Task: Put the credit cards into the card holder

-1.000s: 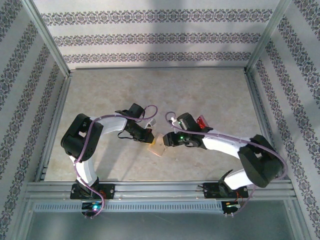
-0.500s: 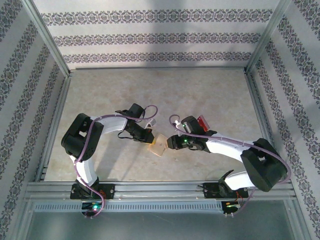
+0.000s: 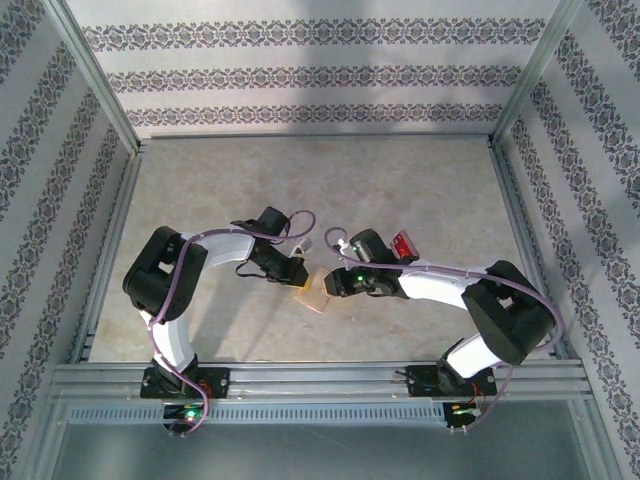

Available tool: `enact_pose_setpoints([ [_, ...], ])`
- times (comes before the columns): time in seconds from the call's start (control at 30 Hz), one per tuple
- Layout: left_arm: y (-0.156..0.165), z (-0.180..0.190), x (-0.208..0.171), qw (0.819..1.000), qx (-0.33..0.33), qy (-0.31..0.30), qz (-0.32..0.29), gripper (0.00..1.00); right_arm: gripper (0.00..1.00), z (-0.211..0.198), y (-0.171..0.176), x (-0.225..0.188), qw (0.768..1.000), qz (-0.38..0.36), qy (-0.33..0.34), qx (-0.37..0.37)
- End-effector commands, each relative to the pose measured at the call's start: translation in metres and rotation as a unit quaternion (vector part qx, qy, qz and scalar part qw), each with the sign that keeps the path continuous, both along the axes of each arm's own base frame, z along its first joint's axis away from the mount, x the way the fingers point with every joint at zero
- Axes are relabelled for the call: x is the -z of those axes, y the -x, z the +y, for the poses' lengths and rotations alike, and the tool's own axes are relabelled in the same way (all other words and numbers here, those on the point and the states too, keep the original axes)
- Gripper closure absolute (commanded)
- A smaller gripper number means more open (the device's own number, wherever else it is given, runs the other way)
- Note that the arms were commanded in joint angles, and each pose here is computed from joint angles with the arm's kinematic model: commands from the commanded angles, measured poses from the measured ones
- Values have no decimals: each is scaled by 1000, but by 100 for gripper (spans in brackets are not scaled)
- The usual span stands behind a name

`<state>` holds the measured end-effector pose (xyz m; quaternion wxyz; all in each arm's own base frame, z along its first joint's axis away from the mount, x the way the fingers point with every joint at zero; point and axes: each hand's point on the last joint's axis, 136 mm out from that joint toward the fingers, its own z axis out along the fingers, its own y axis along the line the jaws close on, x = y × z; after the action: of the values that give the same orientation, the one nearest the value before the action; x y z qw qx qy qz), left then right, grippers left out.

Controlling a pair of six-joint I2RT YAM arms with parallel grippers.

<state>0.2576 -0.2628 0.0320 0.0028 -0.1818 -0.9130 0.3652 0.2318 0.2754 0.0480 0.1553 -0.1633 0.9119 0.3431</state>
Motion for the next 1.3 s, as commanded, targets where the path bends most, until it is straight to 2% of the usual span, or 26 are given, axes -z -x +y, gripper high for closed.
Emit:
enact_pose_setpoints([
  [0.0,12,5,16,999,16,-38,13,100,76,13,-2,-5,1000,-9,-8,-21],
  [0.4,12,4,16,999,17,-37,14,100,78,12,2,8,999,-3,23,-23],
  [1.0,12,4,16,999,17,-38,14,100,71,0,12,6,999,-7,30,-25],
  [1.27,13,4,17,999,18,-39,15,100,72,-4,16,12,999,-4,34,-21],
])
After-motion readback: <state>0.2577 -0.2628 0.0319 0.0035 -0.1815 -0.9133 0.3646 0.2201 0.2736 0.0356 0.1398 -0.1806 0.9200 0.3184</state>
